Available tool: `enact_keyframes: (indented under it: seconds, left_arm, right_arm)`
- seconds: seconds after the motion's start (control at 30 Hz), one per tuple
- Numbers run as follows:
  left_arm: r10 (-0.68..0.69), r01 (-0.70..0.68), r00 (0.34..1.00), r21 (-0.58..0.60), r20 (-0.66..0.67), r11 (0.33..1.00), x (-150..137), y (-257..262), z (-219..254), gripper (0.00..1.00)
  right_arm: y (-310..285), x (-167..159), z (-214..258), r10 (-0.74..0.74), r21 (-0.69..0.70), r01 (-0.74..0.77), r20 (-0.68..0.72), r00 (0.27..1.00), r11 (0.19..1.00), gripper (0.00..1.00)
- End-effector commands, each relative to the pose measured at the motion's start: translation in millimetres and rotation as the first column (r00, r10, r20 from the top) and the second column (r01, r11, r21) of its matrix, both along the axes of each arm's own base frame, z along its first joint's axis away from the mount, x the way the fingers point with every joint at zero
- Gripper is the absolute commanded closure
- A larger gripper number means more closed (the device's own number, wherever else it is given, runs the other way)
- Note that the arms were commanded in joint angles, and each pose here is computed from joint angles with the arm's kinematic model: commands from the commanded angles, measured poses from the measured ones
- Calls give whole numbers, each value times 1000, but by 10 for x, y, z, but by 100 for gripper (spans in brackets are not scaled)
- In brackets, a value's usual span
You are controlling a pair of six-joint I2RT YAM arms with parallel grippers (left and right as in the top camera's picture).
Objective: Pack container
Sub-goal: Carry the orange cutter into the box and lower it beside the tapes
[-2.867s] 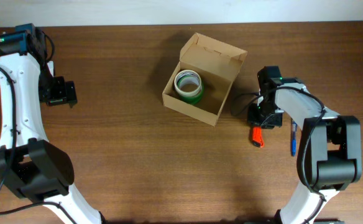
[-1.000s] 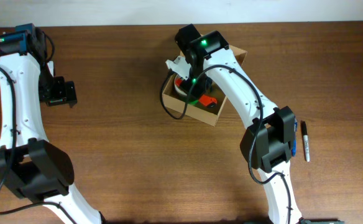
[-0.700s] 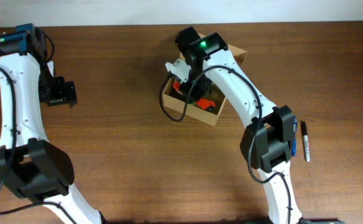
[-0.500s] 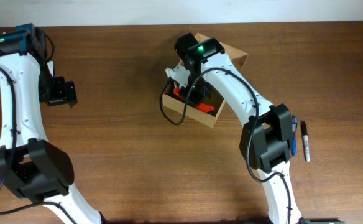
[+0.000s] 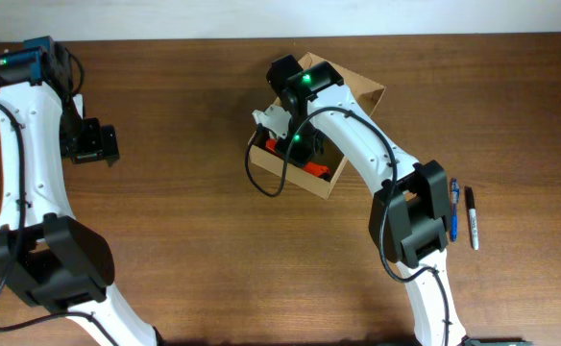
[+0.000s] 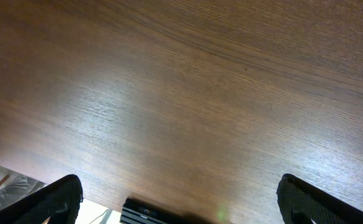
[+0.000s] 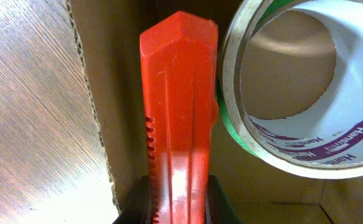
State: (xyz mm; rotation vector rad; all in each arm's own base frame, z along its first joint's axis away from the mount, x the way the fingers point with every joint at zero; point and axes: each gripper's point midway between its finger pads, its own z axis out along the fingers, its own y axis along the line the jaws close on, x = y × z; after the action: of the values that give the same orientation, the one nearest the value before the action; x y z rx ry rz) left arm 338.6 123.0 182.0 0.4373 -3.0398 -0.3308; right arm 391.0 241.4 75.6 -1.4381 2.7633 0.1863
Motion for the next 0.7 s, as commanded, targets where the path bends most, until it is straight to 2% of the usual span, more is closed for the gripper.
enact_keyframes:
  seconds: [0.0,0.5,0.67]
  left_arm:
    - [-8,8,1000,8,-7,1000,-25,37,6,0]
    - [-8,8,1000,8,-6,1000,-24,37,7,0]
    - [-8,8,1000,8,-6,1000,-24,37,7,0]
  right_arm:
    - [100,-111,-21,53,30,-52,-34,998,998,93]
    - [206,-180,-21,92,31,-91,-32,995,995,91]
    - [198,-175,-21,89,31,-88,-32,996,996,83]
